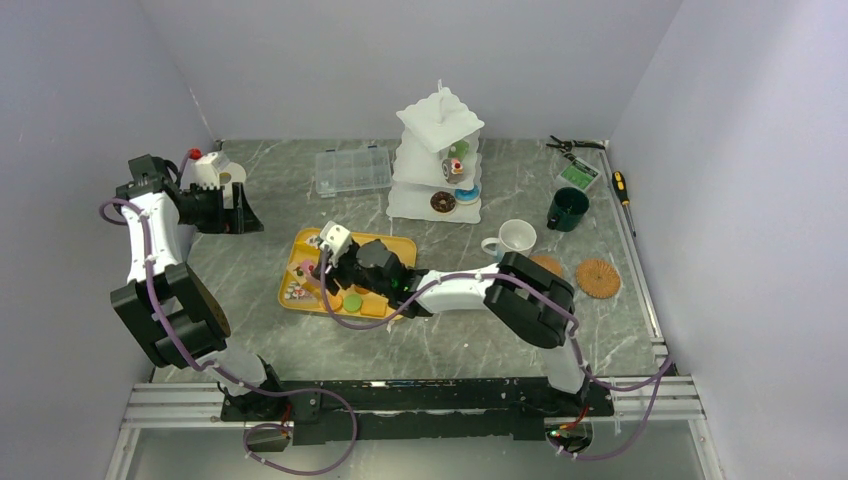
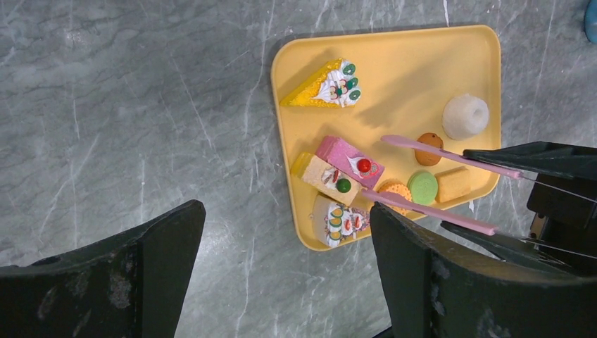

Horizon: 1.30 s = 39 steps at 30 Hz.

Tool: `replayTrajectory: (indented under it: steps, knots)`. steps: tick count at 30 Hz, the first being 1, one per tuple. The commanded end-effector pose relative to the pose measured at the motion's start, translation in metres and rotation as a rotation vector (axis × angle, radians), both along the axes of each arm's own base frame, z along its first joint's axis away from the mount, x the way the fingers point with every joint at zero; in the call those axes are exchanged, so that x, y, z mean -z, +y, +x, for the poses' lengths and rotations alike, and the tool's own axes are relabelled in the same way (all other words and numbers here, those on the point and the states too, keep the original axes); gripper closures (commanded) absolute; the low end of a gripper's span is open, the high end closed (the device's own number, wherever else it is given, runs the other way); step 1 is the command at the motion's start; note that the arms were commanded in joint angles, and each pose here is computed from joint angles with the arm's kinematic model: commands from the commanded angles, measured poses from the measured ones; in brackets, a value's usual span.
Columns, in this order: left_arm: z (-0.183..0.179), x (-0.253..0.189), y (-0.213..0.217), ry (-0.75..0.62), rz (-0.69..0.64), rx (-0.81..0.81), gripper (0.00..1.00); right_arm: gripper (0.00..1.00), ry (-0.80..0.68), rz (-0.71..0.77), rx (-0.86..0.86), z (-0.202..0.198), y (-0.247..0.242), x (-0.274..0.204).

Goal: Serve the afternoon tea
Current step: Place the desert on the desert table, then pick up the desert from the tray.

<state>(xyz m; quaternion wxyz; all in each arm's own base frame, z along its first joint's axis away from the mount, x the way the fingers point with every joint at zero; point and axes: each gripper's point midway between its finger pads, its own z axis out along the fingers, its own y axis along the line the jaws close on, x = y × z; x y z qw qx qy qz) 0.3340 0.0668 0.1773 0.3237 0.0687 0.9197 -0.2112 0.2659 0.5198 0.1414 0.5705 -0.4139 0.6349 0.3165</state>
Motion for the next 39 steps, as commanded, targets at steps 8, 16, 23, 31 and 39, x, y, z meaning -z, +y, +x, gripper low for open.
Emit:
replayTrajectory:
  steps: [8, 16, 23, 31, 39]
  knots:
    - [0.003, -0.02, 0.002, -0.059, 0.009, 0.01, 0.07, 0.5, -0.051, 0.079, 0.043, 0.015, 0.002, -0.025]
    - [0.005, -0.022, 0.001, -0.066, -0.002, 0.011, 0.08, 0.58, -0.055, 0.069, 0.072, 0.023, -0.014, -0.025]
    - [0.004, -0.022, 0.001, -0.066, -0.003, 0.015, 0.08, 0.6, -0.081, 0.062, 0.11, 0.025, -0.03, -0.032]
    - [0.004, -0.022, 0.0, -0.068, -0.006, 0.017, 0.09, 0.65, -0.134, 0.127, 0.187, 0.046, -0.069, -0.092]
    - [0.005, -0.023, -0.002, -0.069, -0.016, 0.019, 0.09, 0.66, -0.213, 0.172, 0.294, 0.076, -0.135, -0.161]
